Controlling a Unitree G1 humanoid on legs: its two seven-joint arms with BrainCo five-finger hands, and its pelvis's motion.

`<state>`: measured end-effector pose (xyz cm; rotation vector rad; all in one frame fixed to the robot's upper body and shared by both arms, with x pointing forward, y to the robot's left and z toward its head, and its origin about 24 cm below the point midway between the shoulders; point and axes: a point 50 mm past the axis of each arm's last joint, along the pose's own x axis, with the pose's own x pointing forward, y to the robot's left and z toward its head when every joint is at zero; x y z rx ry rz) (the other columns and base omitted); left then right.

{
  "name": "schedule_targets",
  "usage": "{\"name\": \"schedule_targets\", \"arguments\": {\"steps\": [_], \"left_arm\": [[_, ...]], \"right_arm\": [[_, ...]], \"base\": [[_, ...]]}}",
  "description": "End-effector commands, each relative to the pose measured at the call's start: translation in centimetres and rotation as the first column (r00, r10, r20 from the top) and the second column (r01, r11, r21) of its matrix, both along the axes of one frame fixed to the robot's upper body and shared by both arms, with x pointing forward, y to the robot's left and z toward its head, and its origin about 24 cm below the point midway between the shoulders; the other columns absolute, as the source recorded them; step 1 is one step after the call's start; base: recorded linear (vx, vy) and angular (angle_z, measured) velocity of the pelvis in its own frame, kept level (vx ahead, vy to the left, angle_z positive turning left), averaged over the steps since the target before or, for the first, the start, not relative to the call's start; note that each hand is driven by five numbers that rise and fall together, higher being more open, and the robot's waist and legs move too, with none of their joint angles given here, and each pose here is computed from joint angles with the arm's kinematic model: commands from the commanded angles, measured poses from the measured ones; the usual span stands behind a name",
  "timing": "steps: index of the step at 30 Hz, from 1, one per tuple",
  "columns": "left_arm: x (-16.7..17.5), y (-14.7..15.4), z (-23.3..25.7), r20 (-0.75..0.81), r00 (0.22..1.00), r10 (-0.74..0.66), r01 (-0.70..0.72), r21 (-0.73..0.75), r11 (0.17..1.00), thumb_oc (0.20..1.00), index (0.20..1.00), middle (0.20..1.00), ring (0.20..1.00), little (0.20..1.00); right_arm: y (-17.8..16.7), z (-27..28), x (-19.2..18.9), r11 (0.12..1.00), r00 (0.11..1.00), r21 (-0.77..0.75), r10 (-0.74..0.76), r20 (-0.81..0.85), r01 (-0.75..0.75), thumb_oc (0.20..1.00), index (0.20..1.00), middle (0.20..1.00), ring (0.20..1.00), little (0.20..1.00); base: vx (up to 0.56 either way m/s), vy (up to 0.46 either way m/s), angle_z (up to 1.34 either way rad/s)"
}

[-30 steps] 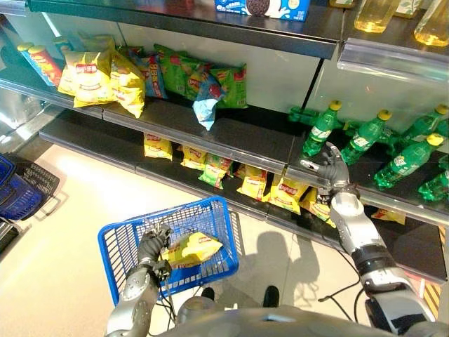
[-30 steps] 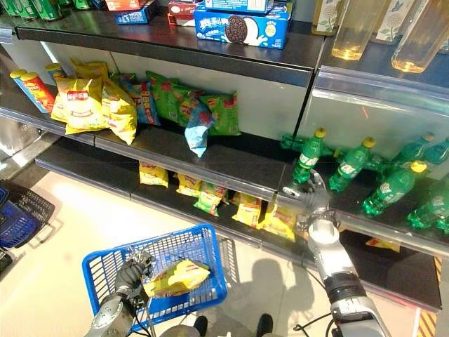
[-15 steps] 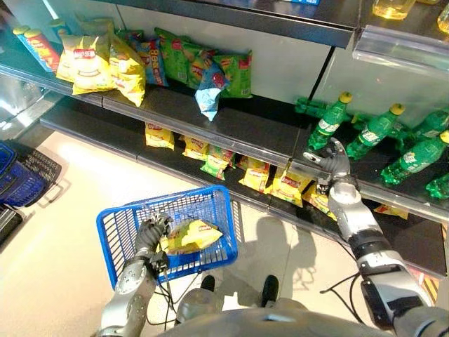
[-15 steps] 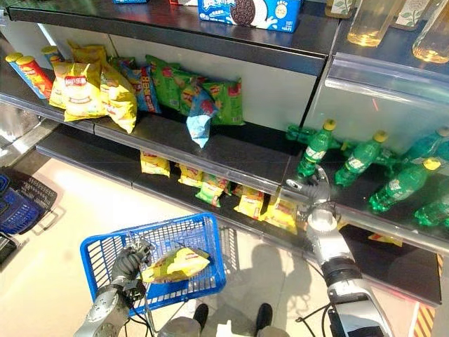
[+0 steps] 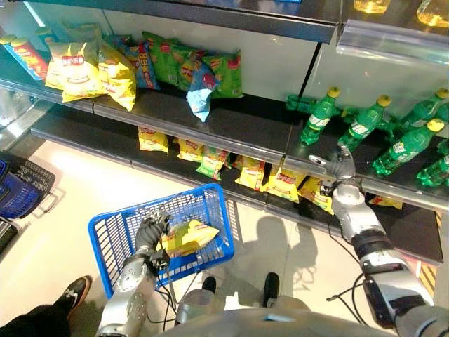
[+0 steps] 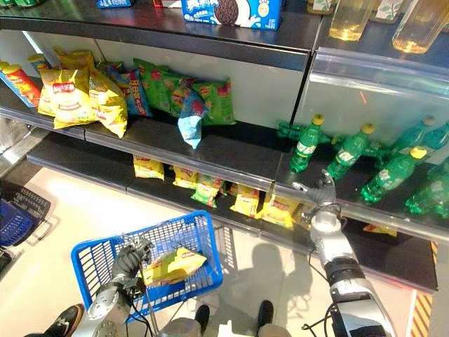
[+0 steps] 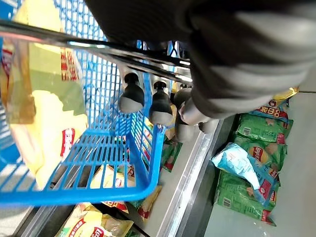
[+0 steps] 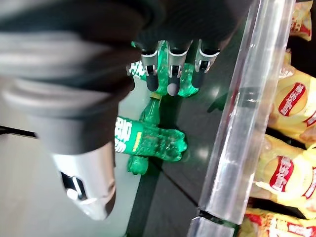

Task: Pick up the snacks into the basket

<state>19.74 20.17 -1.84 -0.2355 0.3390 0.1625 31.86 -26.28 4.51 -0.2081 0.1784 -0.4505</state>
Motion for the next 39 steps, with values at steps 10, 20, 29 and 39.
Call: {"name": "schedule_targets", "arguments": {"steps": [10, 20, 29, 39], "left_arm": [[3.6, -0.2, 7.6, 0.378, 0.921, -0.094, 0.051, 0.124, 0.991, 0.2, 0.2, 0.2, 0.2, 0.2], [3.0, -1.4, 6.9, 0.366, 0.927, -0.082, 0.078, 0.025, 0.997, 0.2, 0.2, 0.2, 0.2, 0.2], [2.1, -1.2, 6.3, 0.326, 0.939, -0.108, 0.096, 0.053, 0.994, 0.2, 0.2, 0.2, 0.2, 0.2], [2.0, -1.1, 6.3, 0.322, 0.942, -0.099, 0.085, 0.057, 0.995, 0.2, 0.2, 0.2, 0.2, 0.2]], "right_arm": [[-0.5, 5.9, 1.5, 0.999, 0.971, -0.035, -0.006, 0.24, 0.015, 1.0, 1.0, 1.0, 1.0, 1.0], [-2.0, 7.4, 0.6, 0.997, 0.95, -0.063, -0.029, 0.312, 0.051, 1.0, 1.0, 1.0, 1.0, 1.0], [-1.7, 6.4, 0.3, 0.995, 0.963, -0.092, -0.013, 0.268, 0.04, 1.0, 1.0, 1.0, 1.0, 1.0], [0.0, 5.7, 1.3, 0.999, 0.971, -0.042, 0.008, 0.238, 0.003, 1.0, 1.0, 1.0, 1.0, 1.0]], "base": [[0.26, -0.097, 0.12], [0.18, -0.155, 0.27], [0.18, 0.065, -0.03], [0.04, 0.081, -0.1]]}}
